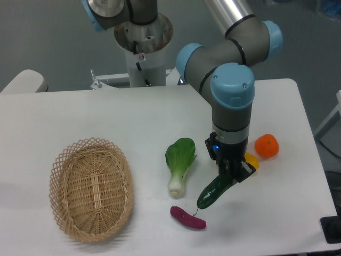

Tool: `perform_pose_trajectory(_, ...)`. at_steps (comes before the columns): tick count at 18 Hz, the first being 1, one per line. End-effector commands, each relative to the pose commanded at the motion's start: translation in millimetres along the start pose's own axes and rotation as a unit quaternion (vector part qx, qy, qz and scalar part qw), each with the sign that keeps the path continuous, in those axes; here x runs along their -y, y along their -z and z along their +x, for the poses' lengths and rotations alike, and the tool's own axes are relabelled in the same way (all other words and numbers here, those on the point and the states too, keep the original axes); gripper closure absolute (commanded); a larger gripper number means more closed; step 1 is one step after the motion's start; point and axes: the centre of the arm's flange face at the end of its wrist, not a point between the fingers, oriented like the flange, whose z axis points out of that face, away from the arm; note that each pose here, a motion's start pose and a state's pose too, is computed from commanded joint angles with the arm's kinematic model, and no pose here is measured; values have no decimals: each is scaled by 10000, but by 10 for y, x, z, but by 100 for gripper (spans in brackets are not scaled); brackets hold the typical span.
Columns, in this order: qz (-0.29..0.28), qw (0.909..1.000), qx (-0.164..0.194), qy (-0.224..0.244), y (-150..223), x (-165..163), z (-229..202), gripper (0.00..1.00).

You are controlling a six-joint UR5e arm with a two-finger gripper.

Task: Place the cucumber on the table
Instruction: 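Lower the gripper holding the green cucumber toward the table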

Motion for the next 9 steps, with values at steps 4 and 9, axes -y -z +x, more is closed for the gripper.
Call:
perform_pose_trajectory(4, -14, 10000, 26, -1, -15, -6, -49, 82)
perform_pose_trajectory(9, -43, 10000, 7, -71, -114, -94, -126, 82)
